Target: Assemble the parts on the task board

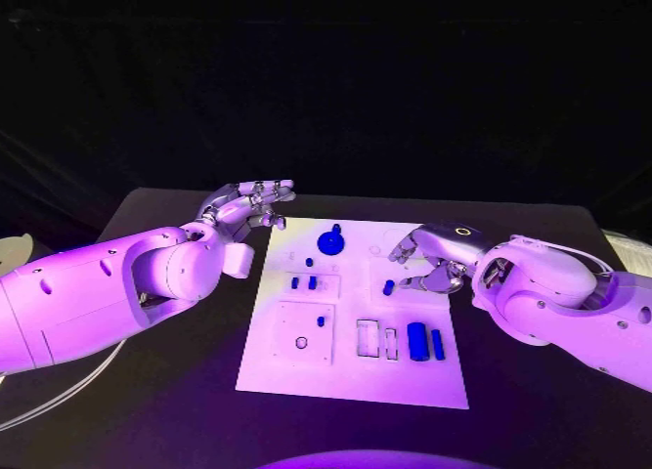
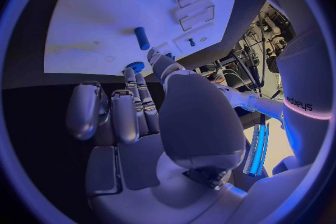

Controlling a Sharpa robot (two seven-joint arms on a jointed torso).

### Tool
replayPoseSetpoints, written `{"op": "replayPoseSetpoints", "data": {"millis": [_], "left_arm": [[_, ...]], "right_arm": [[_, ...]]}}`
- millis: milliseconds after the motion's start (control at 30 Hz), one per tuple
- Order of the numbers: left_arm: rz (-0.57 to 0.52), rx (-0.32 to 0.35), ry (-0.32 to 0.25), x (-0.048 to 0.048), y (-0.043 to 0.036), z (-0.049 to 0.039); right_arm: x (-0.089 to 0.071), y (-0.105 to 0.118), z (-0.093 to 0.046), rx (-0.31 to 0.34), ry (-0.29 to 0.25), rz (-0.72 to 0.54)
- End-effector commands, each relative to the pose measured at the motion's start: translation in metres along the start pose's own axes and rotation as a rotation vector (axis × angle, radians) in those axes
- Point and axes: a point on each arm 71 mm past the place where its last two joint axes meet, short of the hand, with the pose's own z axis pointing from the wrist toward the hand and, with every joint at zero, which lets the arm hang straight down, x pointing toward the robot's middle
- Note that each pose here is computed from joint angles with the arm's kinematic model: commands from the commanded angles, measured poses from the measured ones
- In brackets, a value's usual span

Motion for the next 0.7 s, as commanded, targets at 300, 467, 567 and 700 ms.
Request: {"op": "replayPoseSetpoints", "data": {"millis": [300, 467, 567, 700], "left_arm": [[-0.011, 0.003, 0.023, 0.0034, 0.0002, 0.0011], [-0.011, 0.003, 0.022, 0.0031, 0.0003, 0.0011], [-0.011, 0.003, 0.022, 0.0030, 0.0003, 0.0011], [-0.011, 0.002, 0.022, 0.0029, 0.0003, 0.0011]], "right_arm": [[0.009, 0.004, 0.005, -0.003, 0.055, -0.038], [0.017, 0.009, 0.009, -0.020, 0.077, -0.033], [0.022, 0.011, 0.011, -0.027, 0.095, -0.030], [0.026, 0.013, 0.013, -0.032, 0.114, -0.031]]}}
